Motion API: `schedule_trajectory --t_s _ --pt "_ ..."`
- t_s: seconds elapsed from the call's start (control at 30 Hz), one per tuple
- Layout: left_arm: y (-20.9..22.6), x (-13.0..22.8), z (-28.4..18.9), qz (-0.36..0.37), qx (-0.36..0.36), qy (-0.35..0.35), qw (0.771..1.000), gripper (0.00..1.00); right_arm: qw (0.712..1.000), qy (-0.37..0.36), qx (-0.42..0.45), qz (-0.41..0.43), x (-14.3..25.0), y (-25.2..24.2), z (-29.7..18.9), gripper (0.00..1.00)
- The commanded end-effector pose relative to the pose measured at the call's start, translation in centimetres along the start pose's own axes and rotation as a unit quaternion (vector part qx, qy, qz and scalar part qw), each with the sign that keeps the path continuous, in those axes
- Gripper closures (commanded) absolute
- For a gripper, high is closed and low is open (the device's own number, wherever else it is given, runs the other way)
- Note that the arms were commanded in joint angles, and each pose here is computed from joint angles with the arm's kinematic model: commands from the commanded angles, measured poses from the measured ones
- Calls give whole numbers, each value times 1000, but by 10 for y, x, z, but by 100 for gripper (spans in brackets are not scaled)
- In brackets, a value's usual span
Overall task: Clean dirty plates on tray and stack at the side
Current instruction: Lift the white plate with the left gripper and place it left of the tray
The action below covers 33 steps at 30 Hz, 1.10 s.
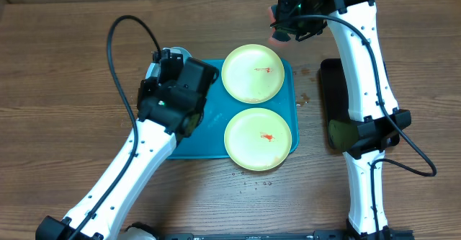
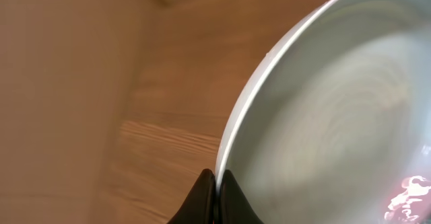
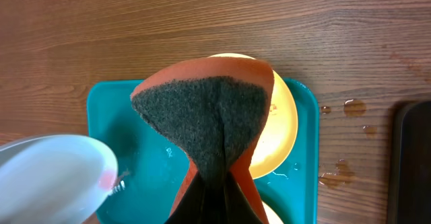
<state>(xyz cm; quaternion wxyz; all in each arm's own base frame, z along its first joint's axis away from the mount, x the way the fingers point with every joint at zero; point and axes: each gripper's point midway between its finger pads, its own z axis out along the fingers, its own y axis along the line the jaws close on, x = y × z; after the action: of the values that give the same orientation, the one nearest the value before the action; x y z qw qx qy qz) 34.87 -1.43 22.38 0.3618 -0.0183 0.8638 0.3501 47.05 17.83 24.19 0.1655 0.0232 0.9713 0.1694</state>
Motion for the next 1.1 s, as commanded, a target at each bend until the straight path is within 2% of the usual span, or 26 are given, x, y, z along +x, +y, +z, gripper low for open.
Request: schedule_trajectory --t_s 0.0,0.17,0.47,0.57,0.7,0.83,0.97,1.07 --pt "34 -25 -23 -36 -123 -66 990 96 1000 -10 -8 -6 -2 5 -9 96" --pt "37 -38 -45 -40 -160 -110 980 96 1000 -8 -7 -5 0 4 -9 96" --pt "27 -40 -52 -32 -142 -119 982 96 1000 -5 -6 -5 1 4 -9 96" --pt "9 -35 -44 -25 -85 -100 991 96 1000 -5 -6 -5 1 4 -9 96" --pt "-31 -15 -25 -13 54 -34 998 96 1000 -5 -6 -6 1 4 -9 96" --pt "-54 5 -4 -43 179 44 982 96 1000 -5 -6 -6 1 4 -9 96" --pt "-45 18 22 -95 237 105 961 96 1000 -5 -6 -6 1 4 -9 96" --pt "-33 26 40 -142 286 140 937 96 1000 -5 -6 -7 1 4 -9 96"
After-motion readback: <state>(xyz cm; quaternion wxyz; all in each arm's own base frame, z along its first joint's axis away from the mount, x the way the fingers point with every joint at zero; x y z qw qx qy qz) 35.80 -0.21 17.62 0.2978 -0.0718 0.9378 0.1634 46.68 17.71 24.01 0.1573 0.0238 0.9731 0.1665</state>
